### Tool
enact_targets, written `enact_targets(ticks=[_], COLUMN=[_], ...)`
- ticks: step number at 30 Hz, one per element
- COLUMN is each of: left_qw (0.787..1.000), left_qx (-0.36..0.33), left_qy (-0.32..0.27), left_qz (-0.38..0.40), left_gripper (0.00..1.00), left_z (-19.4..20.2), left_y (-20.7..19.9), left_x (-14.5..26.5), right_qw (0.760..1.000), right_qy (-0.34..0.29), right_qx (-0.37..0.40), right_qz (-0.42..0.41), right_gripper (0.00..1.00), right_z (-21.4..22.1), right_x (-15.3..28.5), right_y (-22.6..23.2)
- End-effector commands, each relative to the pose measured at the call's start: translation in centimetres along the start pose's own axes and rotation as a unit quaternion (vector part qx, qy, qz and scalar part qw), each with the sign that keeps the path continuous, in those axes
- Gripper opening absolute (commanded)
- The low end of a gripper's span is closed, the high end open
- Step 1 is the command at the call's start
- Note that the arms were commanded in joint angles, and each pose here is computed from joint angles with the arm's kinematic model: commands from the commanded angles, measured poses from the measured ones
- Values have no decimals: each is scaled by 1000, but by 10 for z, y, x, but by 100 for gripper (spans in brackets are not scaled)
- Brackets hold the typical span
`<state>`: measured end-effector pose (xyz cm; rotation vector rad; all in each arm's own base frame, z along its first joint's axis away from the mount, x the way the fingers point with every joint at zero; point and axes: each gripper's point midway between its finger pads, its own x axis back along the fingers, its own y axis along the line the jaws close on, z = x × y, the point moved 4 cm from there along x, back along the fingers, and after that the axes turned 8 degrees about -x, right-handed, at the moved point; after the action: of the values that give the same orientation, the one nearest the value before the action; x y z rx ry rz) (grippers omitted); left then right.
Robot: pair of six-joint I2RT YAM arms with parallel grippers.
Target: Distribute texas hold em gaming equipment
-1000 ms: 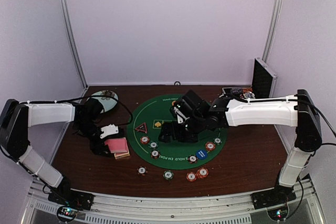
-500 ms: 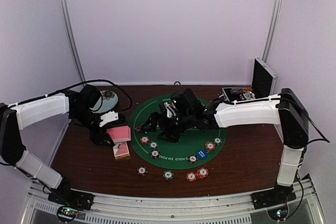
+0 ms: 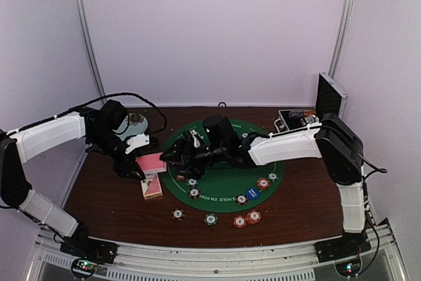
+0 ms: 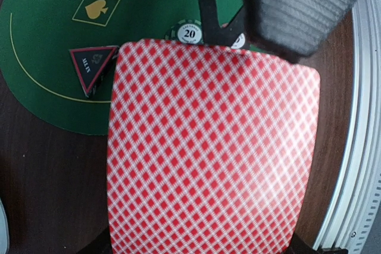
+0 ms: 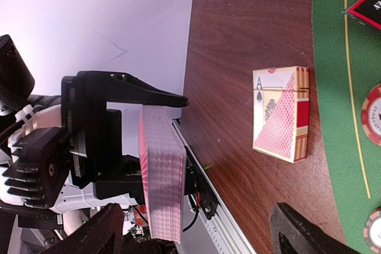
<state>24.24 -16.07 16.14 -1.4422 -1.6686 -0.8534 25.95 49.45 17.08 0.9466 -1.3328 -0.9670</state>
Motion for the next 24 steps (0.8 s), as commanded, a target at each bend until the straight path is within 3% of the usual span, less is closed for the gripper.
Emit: enact_targets(ticks=[1,10,18,24], left_qw=[999,999,999,999], left_qx=[-13,-20,-23,-24], left_qy=[-32,-32,-33,-34], left_qz=[-10,-7,-11,-10], left_gripper=[0,0,0,0], left_z=[-19,-25,-27,-29], left_y=[2,1,4,5], left_x=[12,10,12,12], right_qw=[998,995,993,992], right_qy=[12,31,45,51], right_qx=[-3,-13,-22,-28], right_qz=[-63,-94,-107,-113], right_gripper=[87,78,53,42], right_z=[-5,-4,-4,-4], right_x=[-7,-21,-30,-34], right_y=[23,29,31,30])
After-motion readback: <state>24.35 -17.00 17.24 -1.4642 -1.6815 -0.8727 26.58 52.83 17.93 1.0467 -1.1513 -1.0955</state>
